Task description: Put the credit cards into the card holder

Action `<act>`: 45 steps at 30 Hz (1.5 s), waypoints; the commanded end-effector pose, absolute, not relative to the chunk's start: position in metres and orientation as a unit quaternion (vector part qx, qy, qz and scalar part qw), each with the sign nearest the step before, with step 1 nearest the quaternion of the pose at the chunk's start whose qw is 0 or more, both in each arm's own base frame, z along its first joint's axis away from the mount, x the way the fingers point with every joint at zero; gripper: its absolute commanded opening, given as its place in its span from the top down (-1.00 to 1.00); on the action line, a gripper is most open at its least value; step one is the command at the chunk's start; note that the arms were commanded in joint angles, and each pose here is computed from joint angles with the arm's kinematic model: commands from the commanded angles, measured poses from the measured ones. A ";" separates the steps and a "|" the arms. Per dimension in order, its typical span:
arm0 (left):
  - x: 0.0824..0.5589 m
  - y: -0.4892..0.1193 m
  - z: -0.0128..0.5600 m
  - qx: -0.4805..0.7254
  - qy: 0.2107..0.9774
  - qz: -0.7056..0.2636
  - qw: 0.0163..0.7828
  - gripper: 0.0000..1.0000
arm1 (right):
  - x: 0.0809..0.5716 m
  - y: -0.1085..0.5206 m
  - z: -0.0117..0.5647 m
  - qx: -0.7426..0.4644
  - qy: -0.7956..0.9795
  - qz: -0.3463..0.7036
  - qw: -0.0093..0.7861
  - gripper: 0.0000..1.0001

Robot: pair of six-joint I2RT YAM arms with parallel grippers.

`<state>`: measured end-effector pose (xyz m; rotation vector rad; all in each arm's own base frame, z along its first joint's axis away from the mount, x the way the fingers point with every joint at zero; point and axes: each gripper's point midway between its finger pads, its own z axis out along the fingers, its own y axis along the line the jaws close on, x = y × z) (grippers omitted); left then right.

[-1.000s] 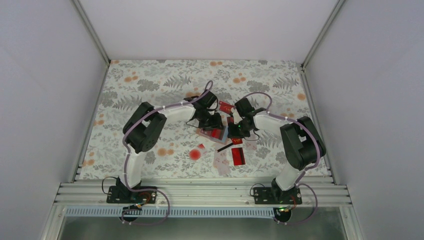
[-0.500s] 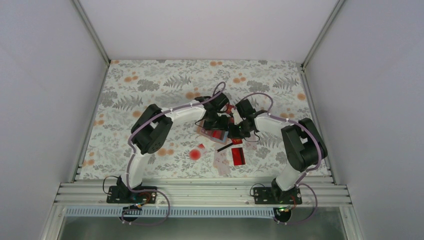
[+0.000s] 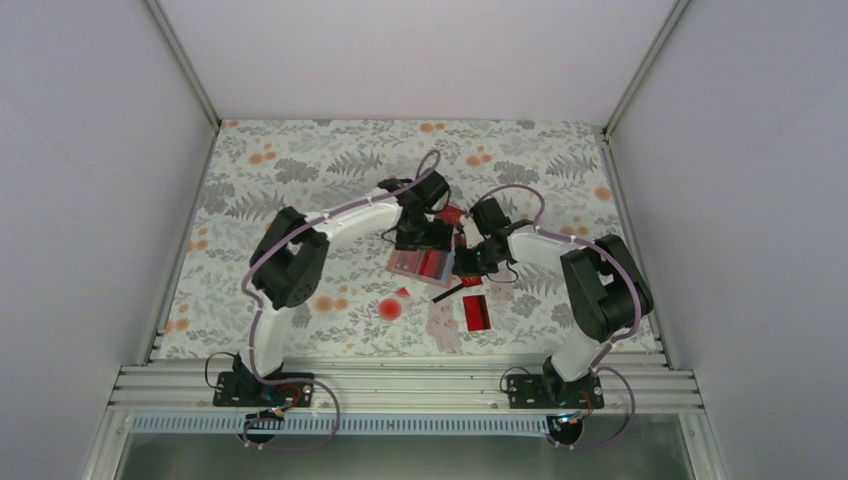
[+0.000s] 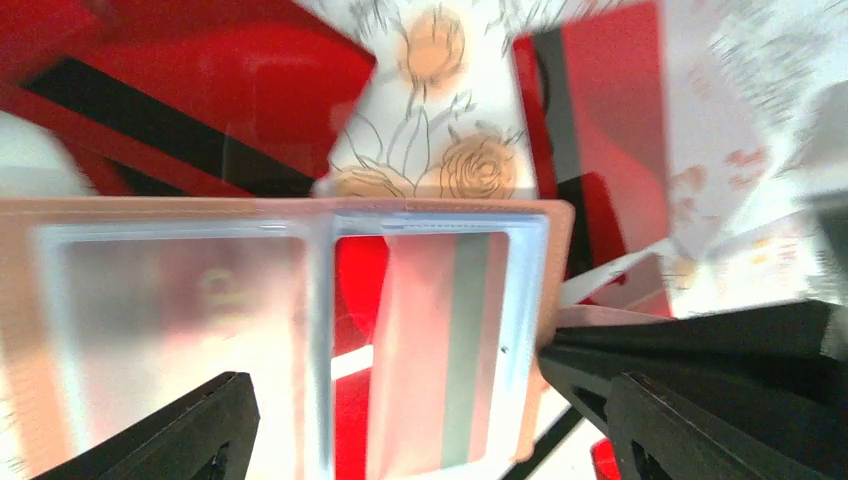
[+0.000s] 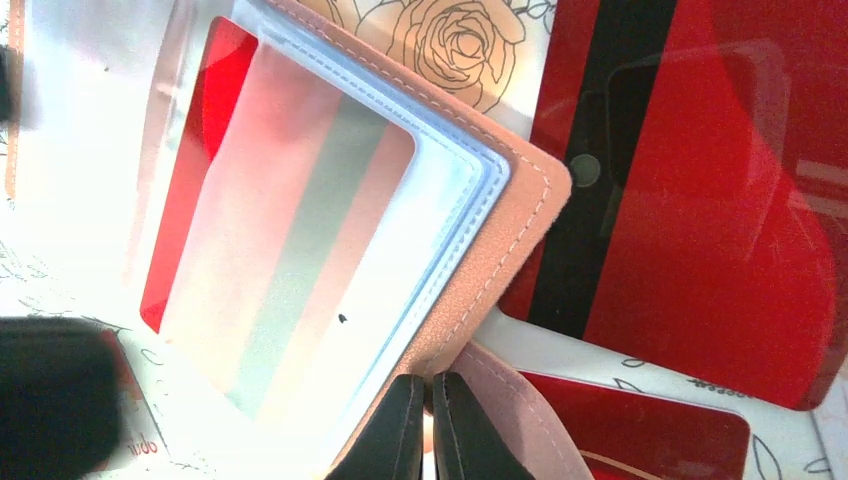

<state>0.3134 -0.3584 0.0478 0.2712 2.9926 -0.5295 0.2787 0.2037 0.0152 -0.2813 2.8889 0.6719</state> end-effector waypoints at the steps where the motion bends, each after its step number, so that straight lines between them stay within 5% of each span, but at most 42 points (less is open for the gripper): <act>1: 0.336 -0.330 0.122 0.064 0.971 -0.200 0.112 -0.77 | 0.277 0.200 0.005 -0.107 0.972 0.195 0.076 0.92; 6: 0.350 -0.285 0.143 0.061 0.962 -0.222 0.144 -0.75 | 0.283 0.202 0.018 -0.112 0.970 0.197 0.084 0.91; 15: 0.345 -0.263 0.088 0.102 0.935 -0.328 0.085 -0.42 | 0.285 0.202 0.029 -0.103 0.972 0.195 0.086 0.90; 34: 0.340 -0.274 0.024 0.118 0.900 -0.420 0.007 -0.42 | 0.287 0.206 0.008 -0.091 0.975 0.194 0.059 0.91; 45: 0.338 -0.281 0.062 0.123 0.884 -0.451 0.020 -0.40 | 0.291 0.214 -0.001 -0.088 0.973 0.206 0.053 0.91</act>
